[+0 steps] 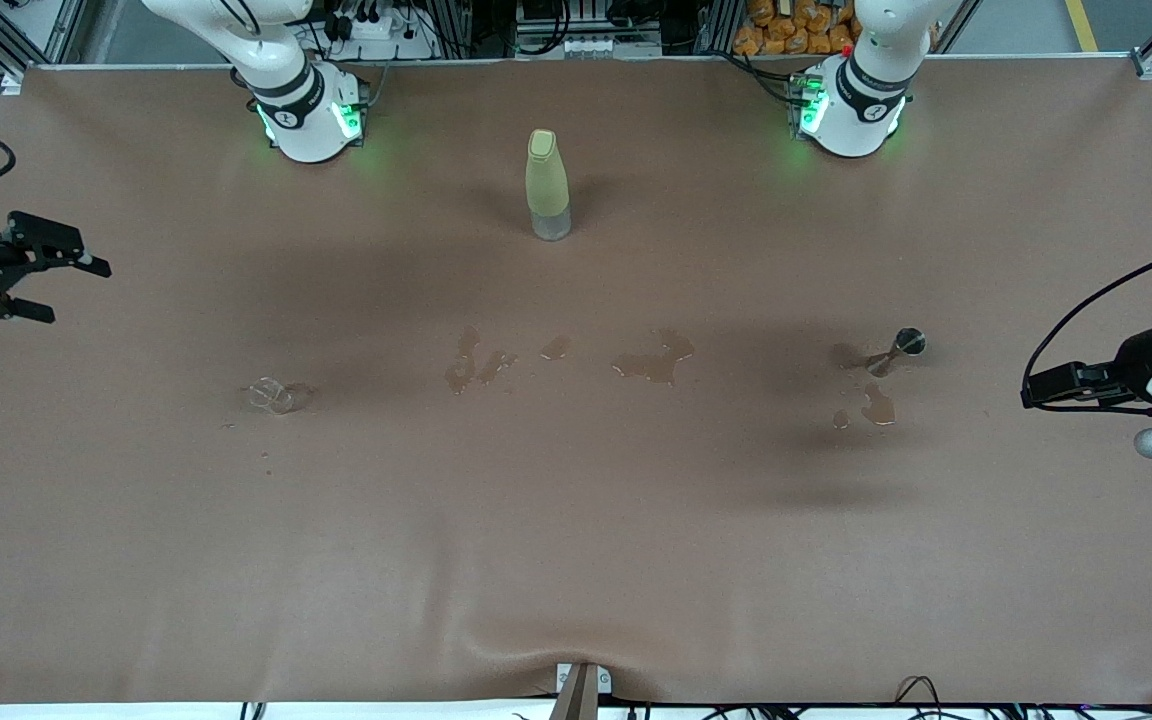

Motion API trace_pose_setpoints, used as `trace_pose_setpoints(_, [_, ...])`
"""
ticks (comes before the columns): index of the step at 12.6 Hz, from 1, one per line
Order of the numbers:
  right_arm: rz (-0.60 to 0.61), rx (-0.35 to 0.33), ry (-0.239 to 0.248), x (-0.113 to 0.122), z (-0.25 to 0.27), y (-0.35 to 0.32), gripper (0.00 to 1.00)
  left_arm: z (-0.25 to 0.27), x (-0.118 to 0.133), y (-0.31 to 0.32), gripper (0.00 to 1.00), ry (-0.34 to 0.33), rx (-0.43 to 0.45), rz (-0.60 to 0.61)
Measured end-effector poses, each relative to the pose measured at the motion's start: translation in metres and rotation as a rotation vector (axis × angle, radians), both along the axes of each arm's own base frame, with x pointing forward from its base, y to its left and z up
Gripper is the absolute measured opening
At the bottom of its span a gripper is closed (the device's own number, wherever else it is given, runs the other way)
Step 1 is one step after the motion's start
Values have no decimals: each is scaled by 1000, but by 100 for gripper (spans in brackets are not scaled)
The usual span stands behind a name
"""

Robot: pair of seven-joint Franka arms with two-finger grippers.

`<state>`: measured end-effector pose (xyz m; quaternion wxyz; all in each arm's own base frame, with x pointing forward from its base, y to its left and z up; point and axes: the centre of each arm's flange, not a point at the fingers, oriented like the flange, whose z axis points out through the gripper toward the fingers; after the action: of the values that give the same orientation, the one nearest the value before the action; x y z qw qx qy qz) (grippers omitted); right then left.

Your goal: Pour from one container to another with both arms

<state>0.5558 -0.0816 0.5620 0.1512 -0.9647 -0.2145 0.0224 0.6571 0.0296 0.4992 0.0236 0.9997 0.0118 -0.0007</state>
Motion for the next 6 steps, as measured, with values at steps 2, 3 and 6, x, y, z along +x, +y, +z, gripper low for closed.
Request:
trace_pose_setpoints(2, [-90, -60, 35, -8, 13, 10, 100, 21, -4, -19, 100, -29, 24, -14])
trace_pose_setpoints(3, [-134, -96, 56, -14, 21, 20, 100, 33, -10, -26, 100, -26, 38, -17])
trace_pose_setpoints(6, [-212, -180, 74, -32, 49, 56, 100, 46, -19, -22, 100, -21, 60, -2])
